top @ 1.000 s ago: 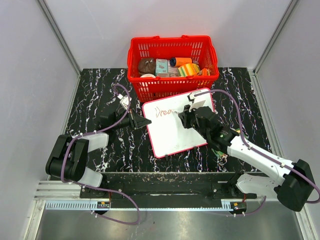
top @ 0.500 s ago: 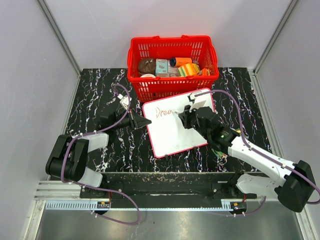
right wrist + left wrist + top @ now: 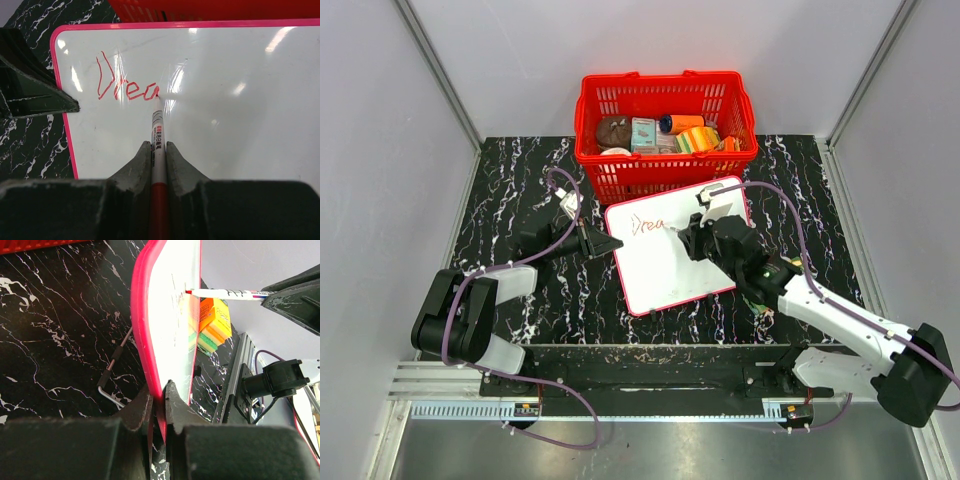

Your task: Write a sentence on the whiteboard

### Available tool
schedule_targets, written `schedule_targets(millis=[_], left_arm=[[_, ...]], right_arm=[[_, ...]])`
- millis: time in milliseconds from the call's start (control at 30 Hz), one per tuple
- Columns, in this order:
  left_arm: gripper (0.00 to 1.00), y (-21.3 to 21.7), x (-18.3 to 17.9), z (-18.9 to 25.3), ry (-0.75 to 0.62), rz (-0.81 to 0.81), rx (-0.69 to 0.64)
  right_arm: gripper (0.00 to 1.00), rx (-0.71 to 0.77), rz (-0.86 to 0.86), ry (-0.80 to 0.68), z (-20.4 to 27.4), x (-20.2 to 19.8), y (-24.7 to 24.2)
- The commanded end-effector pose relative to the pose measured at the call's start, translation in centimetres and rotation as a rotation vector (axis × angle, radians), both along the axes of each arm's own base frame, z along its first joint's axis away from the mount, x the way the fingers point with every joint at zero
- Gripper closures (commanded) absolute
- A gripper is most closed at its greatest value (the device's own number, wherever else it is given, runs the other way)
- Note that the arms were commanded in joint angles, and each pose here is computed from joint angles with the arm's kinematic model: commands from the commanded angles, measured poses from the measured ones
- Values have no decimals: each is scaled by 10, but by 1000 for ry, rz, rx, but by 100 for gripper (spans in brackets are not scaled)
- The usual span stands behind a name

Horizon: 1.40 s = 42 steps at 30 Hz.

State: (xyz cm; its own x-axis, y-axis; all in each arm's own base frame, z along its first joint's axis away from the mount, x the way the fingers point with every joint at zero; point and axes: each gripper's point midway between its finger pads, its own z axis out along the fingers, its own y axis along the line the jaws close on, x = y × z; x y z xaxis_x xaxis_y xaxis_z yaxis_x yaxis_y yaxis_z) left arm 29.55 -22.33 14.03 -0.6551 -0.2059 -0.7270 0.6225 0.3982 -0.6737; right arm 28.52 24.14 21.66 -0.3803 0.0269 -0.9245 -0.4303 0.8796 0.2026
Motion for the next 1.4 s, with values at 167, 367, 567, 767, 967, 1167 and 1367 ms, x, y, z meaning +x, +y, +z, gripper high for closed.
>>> schedule_targets(millis=[167, 367, 567, 767, 967, 1167, 1367], left_arm=[[100, -4, 5, 3, -160, -28, 68], [100, -5, 5, 3, -161, -31, 69], [100, -5, 4, 3, -162, -31, 69], [100, -5, 4, 3, -161, -31, 68], [100, -4, 5, 4, -162, -28, 70], [100, -4, 5, 4, -162, -30, 69], [100, -4, 5, 4, -164, -28, 70]], right_arm=[[100, -7, -26, 0, -1, -1, -8], [100, 8, -33, -16, 6, 0, -9], [100, 104, -62, -112, 40, 2, -14], [100, 98, -73, -139, 48, 11, -10], [100, 89, -63, -133, 46, 15, -5], [100, 79, -67, -117, 39, 15, -6], [100, 64, -70, -102, 32, 17, -5]])
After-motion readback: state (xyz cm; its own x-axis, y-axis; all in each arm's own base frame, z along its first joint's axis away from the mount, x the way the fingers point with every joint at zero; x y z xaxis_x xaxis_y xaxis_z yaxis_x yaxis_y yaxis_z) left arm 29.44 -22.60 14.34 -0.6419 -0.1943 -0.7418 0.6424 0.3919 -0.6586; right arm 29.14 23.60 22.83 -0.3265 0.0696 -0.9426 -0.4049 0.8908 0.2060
